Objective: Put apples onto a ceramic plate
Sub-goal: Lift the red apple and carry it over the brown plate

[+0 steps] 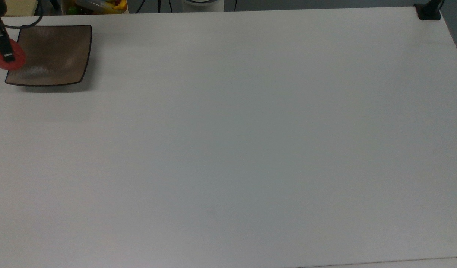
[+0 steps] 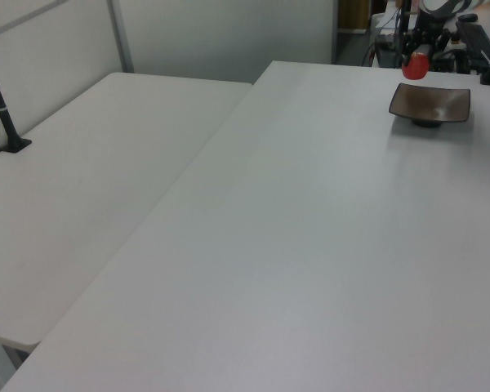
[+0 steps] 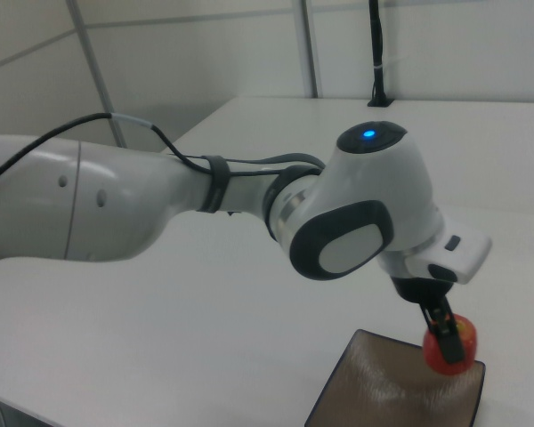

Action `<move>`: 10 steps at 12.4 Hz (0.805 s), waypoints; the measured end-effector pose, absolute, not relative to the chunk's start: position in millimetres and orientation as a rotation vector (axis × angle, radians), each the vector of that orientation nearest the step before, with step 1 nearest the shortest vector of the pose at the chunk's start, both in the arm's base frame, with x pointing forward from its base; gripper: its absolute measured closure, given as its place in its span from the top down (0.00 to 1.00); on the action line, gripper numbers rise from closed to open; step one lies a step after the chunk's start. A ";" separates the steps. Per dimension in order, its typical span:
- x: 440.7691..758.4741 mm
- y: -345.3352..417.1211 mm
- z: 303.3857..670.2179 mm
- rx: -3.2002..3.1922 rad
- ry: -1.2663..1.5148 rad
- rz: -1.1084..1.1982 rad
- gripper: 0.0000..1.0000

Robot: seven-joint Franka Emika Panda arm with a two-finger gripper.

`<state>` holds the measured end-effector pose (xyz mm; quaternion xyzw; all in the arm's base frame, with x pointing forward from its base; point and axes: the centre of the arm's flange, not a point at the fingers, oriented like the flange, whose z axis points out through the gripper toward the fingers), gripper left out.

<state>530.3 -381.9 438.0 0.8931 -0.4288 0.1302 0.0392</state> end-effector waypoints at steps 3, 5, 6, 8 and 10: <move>518.0 -350.8 421.3 2.844 -1.042 0.304 0.68; 517.9 -334.1 400.4 2.852 -0.888 0.213 0.70; 520.5 -324.1 391.0 2.853 -0.830 0.178 0.71; 525.6 -313.2 378.1 2.861 -0.782 0.142 0.80; 526.0 -313.0 375.5 2.863 -0.777 0.135 1.00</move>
